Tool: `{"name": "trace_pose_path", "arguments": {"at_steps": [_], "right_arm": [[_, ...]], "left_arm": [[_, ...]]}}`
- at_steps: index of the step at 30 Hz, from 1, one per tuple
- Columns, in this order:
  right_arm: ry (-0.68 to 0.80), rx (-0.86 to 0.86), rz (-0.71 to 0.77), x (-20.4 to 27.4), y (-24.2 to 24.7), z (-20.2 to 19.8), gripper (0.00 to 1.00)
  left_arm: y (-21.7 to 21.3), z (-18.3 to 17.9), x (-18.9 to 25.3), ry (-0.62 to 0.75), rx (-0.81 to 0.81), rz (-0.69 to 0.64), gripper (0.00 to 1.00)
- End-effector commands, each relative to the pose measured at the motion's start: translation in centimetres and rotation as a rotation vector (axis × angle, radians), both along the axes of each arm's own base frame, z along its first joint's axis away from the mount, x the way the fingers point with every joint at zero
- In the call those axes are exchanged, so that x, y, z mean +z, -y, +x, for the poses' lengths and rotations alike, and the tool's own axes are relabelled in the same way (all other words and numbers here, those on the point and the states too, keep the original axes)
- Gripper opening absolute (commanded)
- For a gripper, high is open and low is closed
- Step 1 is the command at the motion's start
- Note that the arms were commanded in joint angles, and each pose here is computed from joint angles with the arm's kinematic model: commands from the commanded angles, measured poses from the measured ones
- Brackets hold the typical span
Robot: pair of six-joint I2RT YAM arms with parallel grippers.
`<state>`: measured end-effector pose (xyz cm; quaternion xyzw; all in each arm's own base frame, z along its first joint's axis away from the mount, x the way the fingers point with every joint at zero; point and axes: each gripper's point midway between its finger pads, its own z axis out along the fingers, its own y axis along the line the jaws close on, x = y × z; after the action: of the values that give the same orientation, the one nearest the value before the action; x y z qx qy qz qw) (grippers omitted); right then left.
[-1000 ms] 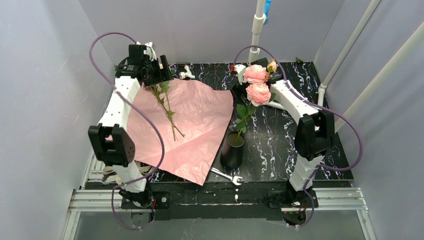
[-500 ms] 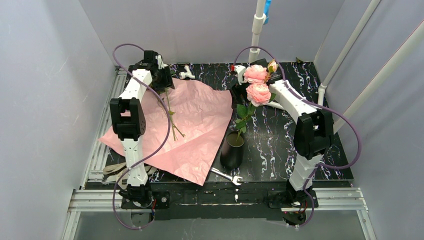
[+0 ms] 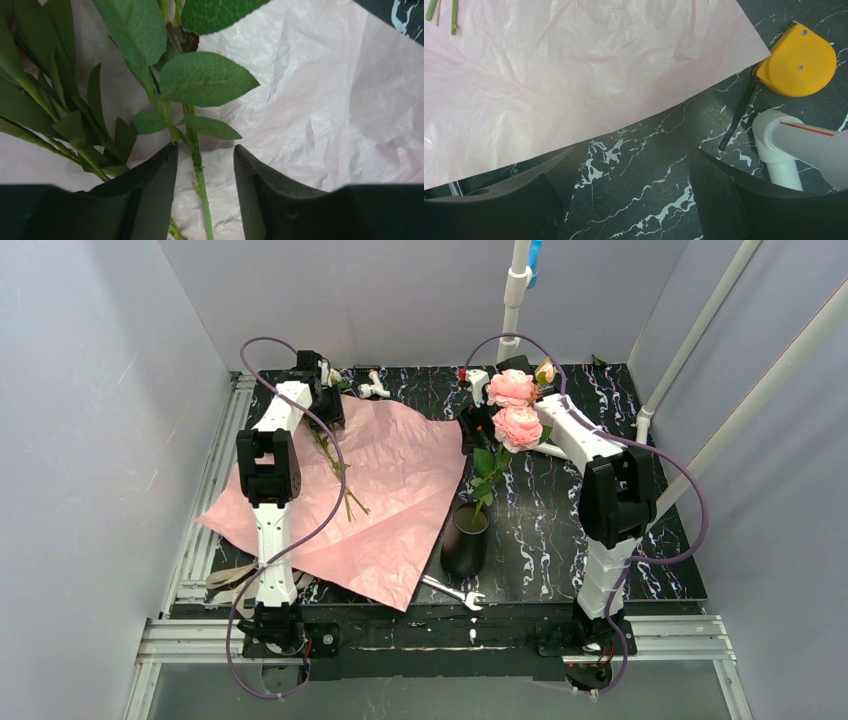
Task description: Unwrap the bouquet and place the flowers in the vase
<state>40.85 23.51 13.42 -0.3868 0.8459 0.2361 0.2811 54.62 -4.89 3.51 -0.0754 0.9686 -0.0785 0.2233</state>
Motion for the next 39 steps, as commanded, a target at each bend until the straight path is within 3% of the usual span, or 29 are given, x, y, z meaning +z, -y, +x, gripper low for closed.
{"name": "trace_pose_path", "arguments": {"at_steps": [1,8,16,23,28,30,33,39], "right_arm": [[0.009,-0.009,0.003,0.7,0.2,0.9,0.87],[-0.001,-0.009,-0.013,0.3,0.6,0.9,0.87],[0.014,-0.004,-0.015,1.1,0.7,0.9,0.87],[0.024,0.001,-0.003,1.8,0.7,0.5,0.87],[0.029,0.000,0.007,2.3,0.7,0.1,0.91],[0.032,0.002,0.010,2.5,0.7,-0.1,0.98],[0.038,0.003,0.011,2.9,0.9,-0.5,0.98],[0.047,-0.004,0.011,3.5,1.4,-1.5,0.98]], "left_arm": [[0.1,1.3,2.3,0.052,-0.007,-0.028,0.39],[2.7,2.5,8.3,0.179,0.018,-0.204,0.00],[4.3,1.9,20.0,0.402,0.043,-0.350,0.00],[6.0,-1.0,31.9,0.737,-0.073,-0.476,0.00],[7.4,-5.6,41.2,1.017,-0.226,-0.534,0.00],[8.1,-8.1,44.5,1.085,-0.290,-0.550,0.00],[9.5,-12.3,48.7,1.190,-0.416,-0.597,0.00],[14.3,-20.0,52.2,1.305,-0.643,-0.631,0.00]]}}
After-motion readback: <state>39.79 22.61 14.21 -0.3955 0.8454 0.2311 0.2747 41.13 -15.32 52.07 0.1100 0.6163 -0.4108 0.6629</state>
